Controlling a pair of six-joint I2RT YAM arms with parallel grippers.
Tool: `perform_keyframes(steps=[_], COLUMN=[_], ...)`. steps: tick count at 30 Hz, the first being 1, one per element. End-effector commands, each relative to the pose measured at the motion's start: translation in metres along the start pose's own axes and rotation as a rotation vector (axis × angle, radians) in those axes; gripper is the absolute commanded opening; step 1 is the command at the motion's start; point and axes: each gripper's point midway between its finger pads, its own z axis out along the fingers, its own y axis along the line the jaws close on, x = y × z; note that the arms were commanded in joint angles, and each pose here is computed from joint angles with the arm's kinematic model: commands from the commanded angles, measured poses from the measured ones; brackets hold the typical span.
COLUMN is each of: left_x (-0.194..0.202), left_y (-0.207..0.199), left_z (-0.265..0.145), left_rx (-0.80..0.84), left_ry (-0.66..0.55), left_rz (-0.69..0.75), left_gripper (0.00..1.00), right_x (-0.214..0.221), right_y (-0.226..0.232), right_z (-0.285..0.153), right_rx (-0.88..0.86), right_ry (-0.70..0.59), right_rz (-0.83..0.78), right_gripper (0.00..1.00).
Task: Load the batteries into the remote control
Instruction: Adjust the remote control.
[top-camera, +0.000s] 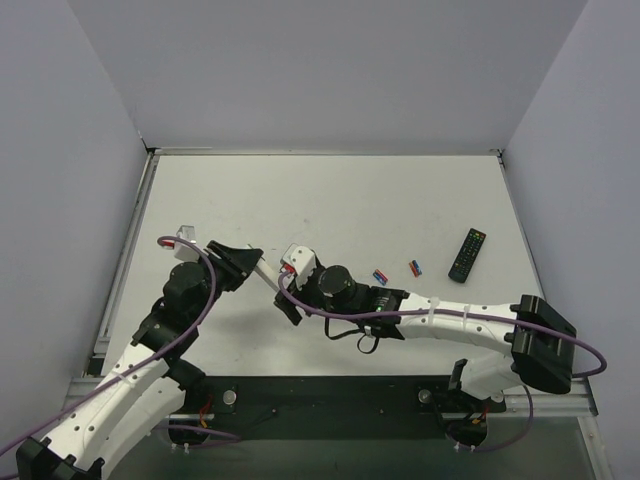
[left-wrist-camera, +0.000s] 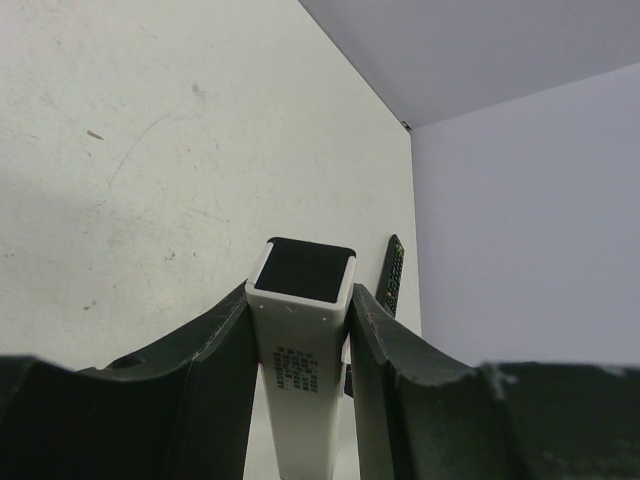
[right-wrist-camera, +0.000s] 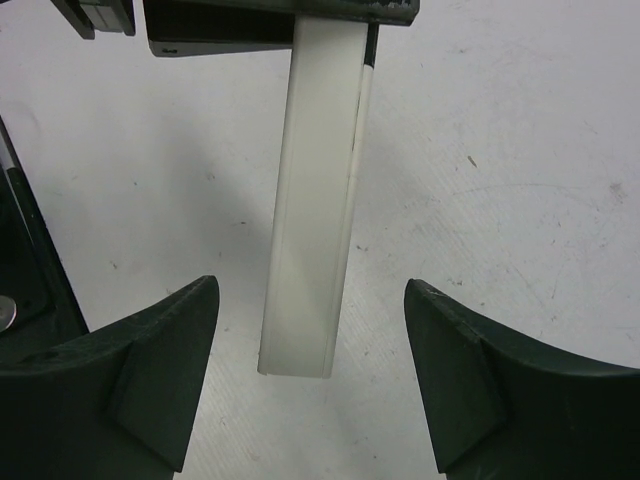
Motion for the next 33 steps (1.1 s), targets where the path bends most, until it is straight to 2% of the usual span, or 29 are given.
perform_keyframes(steps=[1,7,8,13,14,18,22,23,26,29,33], left_x=[-0.011,-0.010,-0.009,-0.007,-0.007,-0.012,-0.022,-0.026,-0.038,-0.050,-0.045], left_y=[-0.019,-0.022,-0.022,-0.024,-0.024,-0.036,-0.045,-0.046,-0.055,-0.070,-0.098], left_z=[-0.004,-0.005,-0.004,-0.006,-0.006,-0.011,-0.021,-0.023,-0.036,-0.053,-0.072], left_rx=[0.051,0.074,0.081,0.100,0.100,0.163,0.230,0.239,0.300,0.383,0.545], left_ry=[-0.035,-0.030,-0.030,-0.020,-0.020,-0.041,-0.094,-0.112,-0.180,-0.248,-0.247], left_rz=[-0.025,-0.028,-0.027,-0.028,-0.027,0.005,0.106,0.126,0.203,0.306,0.464], left_gripper=[0.00,0.00,0.00,0.00,0.00,0.04,0.32,0.44,0.59,0.63,0.74], right_x=[-0.046,-0.046,-0.046,-0.045,-0.046,-0.049,-0.056,-0.055,-0.064,-0.078,-0.085], right_y=[0.000,0.003,0.003,0.005,0.006,0.004,-0.003,-0.009,-0.019,-0.021,-0.033], right_z=[0.007,0.013,0.013,0.014,0.014,0.010,0.001,-0.002,-0.013,-0.029,-0.047], right_rx=[0.019,0.012,0.011,0.001,-0.003,-0.015,-0.043,-0.040,-0.071,-0.140,-0.192], right_ry=[-0.127,-0.124,-0.124,-0.118,-0.120,-0.129,-0.155,-0.157,-0.188,-0.224,-0.227], right_rz=[0.005,0.020,0.023,0.039,0.043,0.077,0.153,0.185,0.252,0.287,0.329], right_gripper=[0.68,0.50,0.43,0.24,0.18,0.05,0.01,0.00,0.00,0.00,0.00])
